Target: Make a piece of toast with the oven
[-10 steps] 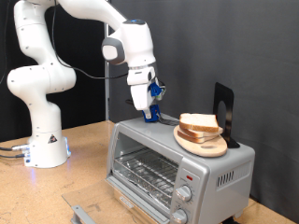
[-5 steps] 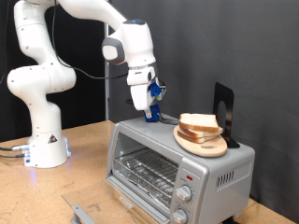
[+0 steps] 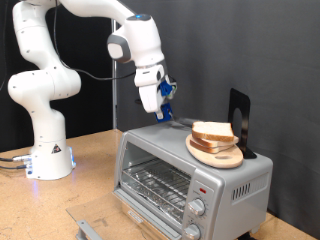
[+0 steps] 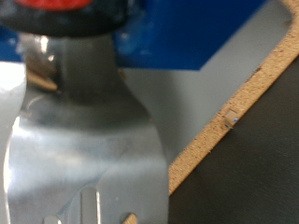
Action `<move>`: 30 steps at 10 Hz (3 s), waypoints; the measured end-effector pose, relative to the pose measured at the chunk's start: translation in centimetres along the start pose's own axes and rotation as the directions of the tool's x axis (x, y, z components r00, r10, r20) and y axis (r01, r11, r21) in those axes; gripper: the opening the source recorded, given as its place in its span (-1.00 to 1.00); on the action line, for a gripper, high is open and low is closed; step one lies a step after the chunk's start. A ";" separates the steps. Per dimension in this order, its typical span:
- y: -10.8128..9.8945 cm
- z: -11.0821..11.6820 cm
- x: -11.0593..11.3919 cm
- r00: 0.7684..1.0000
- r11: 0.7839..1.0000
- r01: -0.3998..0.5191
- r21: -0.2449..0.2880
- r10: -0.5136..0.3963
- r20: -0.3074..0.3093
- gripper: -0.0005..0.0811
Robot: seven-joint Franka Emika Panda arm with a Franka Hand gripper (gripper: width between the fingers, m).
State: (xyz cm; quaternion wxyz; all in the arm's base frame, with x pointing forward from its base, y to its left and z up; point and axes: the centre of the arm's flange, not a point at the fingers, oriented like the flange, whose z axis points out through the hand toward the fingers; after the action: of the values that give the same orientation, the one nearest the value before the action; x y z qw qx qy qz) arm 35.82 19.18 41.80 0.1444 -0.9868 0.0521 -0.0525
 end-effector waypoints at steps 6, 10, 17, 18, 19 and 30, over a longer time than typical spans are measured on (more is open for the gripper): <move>1.7 -3.2 -0.2 0.997 0.996 0.007 0.093 0.000 -0.073 -0.09; 7.6 -6.2 -0.3 0.993 0.990 0.013 0.140 0.004 -0.117 -0.09; 17.5 -9.2 1.2 0.987 0.990 -0.083 0.114 0.097 -0.128 -0.09; 18.1 -9.3 1.2 0.987 0.989 -0.094 0.116 0.108 -0.120 -0.09; 18.4 -9.3 1.3 0.988 0.988 -0.100 0.121 0.113 -0.107 -0.09; 14.8 -5.8 6.1 0.986 0.985 -0.165 -0.044 0.165 0.000 -0.09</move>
State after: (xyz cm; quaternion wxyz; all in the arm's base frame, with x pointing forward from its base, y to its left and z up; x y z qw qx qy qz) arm 39.85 2.78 43.56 0.1267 -0.9821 0.1343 -0.0373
